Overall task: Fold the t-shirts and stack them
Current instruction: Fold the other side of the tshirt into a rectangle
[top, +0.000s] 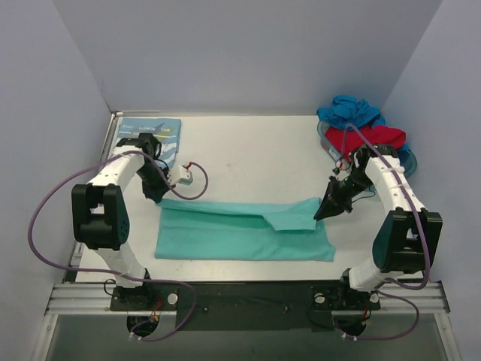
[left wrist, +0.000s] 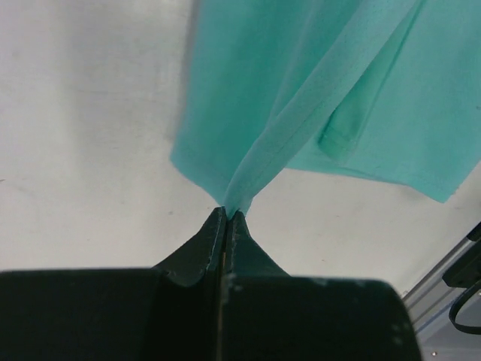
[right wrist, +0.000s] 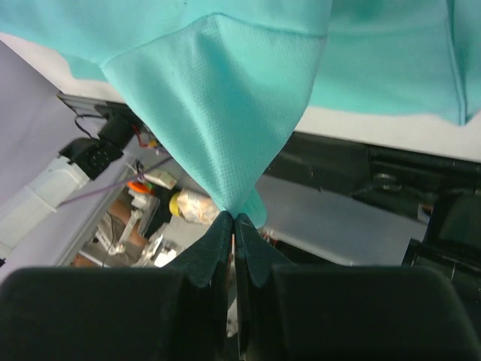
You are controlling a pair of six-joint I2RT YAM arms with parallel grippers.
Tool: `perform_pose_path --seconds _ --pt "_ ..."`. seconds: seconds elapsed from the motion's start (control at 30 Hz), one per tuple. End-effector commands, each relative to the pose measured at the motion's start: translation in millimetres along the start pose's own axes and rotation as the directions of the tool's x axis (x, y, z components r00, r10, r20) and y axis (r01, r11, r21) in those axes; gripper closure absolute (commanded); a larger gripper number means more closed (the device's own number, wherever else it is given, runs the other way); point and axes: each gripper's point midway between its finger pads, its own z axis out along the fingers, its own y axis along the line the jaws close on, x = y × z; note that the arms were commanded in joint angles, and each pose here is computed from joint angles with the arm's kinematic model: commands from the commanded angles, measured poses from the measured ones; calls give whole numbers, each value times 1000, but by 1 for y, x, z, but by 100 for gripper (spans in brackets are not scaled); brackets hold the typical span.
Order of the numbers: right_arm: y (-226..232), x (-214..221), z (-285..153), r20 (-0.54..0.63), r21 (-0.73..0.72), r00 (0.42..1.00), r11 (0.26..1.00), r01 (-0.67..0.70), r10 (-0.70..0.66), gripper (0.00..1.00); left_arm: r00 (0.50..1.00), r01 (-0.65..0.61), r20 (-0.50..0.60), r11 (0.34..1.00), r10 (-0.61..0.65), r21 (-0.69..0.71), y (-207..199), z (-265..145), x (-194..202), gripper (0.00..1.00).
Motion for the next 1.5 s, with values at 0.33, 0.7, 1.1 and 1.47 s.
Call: perform_pose_path --seconds 0.33,0.7,1.1,1.47 --pt "-57 25 41 -193 161 976 984 -73 104 100 981 -157 -116 987 154 -18 -5 37 18 100" --pt "-74 30 62 -234 186 962 977 -99 142 100 982 -130 -132 991 133 29 -24 46 21 100" --pt "-77 18 65 -224 214 964 972 -93 142 100 983 -114 -140 993 118 37 -29 45 21 100" --pt "-78 14 74 -228 207 963 973 -98 146 100 988 -124 -73 985 133 121 -46 9 6 65"
